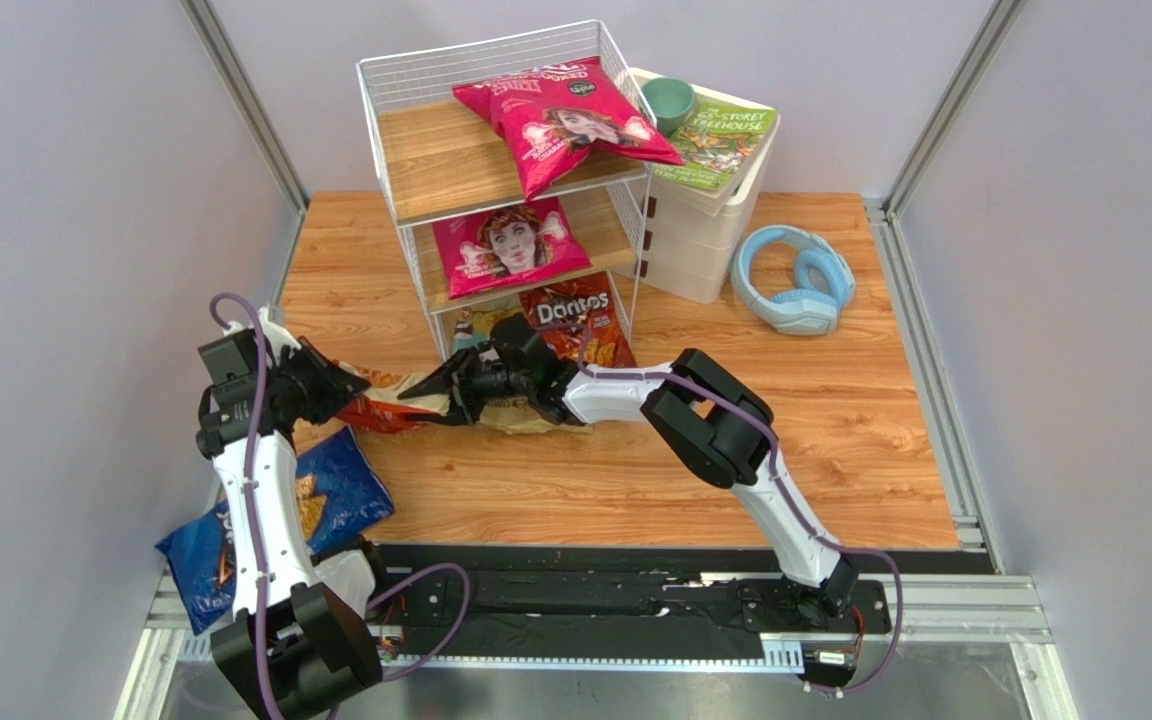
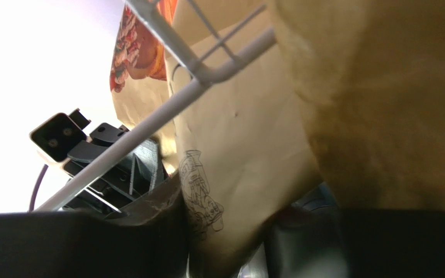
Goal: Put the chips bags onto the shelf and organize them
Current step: Pick up the potato chip from the center of the board.
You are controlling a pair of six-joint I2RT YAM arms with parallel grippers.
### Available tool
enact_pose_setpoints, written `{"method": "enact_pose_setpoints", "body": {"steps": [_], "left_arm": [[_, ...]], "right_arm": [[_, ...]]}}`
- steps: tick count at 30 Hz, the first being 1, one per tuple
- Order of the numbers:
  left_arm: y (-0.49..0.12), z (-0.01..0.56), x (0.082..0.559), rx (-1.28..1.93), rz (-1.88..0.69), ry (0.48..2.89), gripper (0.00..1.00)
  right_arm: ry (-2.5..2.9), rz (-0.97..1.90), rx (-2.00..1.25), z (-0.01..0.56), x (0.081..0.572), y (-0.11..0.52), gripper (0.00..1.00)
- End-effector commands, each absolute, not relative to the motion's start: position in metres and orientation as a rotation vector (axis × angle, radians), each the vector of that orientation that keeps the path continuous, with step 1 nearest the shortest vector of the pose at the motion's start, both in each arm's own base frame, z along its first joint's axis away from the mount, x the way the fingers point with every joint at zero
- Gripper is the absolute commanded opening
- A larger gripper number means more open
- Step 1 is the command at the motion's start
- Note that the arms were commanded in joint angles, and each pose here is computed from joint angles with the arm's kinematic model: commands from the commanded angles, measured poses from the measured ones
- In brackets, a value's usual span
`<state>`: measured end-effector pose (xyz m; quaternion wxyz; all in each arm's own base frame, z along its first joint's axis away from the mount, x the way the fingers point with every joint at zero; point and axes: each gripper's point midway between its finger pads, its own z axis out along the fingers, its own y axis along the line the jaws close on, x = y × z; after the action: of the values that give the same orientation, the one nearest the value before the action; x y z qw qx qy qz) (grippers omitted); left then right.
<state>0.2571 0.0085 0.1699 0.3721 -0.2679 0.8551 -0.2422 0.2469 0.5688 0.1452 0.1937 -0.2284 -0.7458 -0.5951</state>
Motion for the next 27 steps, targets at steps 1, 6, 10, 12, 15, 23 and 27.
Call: {"method": "enact_pose_setpoints", "body": {"steps": [1,6,10,12,15,23,27], "left_arm": [[0.008,0.180,0.265,-0.650,-0.647,2.143,0.00],[0.021,0.178,0.266,-0.722,-0.556,2.146,0.18],[0.037,0.182,0.266,-0.793,-0.456,2.133,0.43],[0.048,0.183,0.264,-0.852,-0.389,2.128,0.52],[0.070,0.201,0.261,-0.949,-0.272,2.081,0.53],[0.103,0.252,0.255,-1.157,-0.109,1.930,0.52],[0.097,0.277,0.258,-1.196,-0.181,1.842,0.52]], "right_arm": [[-2.047,-1.685,-0.655,0.156,0.248,0.581,0.15],[-2.041,-1.723,-0.604,0.169,0.248,0.584,0.00],[-2.040,-1.757,-0.558,0.181,0.247,0.586,0.00],[-2.031,-1.777,-0.538,0.190,0.247,0.586,0.00],[-2.003,-1.822,-0.501,0.208,0.246,0.587,0.00],[-1.961,-1.850,-0.448,0.236,0.233,0.583,0.00],[-1.948,-1.855,-0.414,0.248,0.222,0.576,0.00]]}}
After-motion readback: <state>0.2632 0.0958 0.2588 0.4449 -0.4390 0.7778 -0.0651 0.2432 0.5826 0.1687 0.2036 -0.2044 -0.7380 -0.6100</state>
